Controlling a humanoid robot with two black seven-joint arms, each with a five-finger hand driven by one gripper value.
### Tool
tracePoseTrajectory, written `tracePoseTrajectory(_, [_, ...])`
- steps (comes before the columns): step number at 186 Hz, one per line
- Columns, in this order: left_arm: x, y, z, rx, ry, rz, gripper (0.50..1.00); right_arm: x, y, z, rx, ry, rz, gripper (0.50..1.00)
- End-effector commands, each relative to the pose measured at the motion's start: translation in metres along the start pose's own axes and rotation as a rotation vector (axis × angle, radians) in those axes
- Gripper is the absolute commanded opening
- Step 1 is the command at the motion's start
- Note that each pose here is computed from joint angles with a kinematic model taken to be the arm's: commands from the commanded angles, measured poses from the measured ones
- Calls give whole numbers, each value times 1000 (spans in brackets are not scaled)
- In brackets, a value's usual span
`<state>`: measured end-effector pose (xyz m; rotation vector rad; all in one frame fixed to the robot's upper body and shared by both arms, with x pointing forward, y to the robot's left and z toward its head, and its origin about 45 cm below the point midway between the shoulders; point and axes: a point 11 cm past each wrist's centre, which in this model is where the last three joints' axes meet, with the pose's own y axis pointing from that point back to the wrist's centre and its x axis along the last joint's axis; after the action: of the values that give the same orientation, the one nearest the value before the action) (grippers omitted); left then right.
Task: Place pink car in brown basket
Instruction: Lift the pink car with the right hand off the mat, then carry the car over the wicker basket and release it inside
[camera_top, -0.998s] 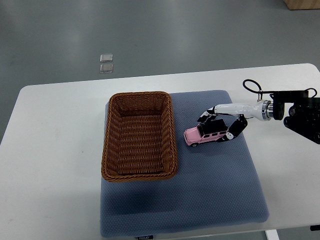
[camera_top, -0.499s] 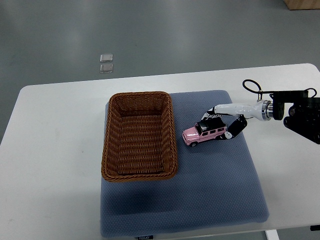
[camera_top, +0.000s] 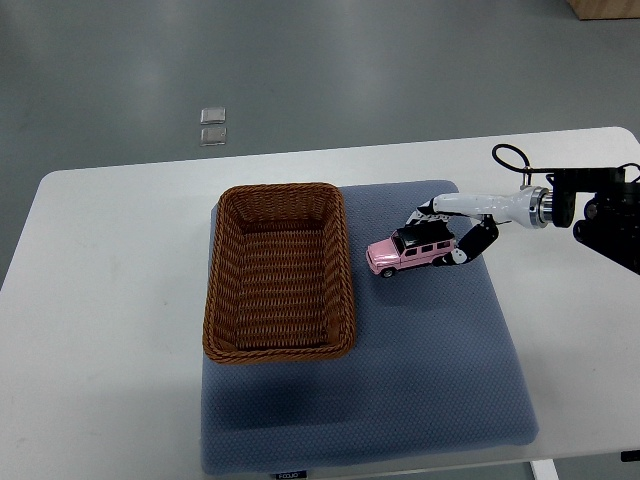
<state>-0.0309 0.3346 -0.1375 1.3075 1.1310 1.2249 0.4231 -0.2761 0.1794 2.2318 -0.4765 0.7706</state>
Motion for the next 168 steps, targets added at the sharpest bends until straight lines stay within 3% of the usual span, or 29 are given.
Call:
tracePoseTrajectory(1, [0, 0, 0, 0, -1, 0, 1000, 7, 3, -1, 4, -34, 8, 549])
tracePoseTrajectory(53, [0, 0, 0, 0, -1, 0, 1000, 30, 13, -5, 22, -88, 50, 500])
tracePoseTrajectory(168, [0, 0, 0, 0, 1, 0, 1000, 70, 12, -30, 118, -145, 181, 500])
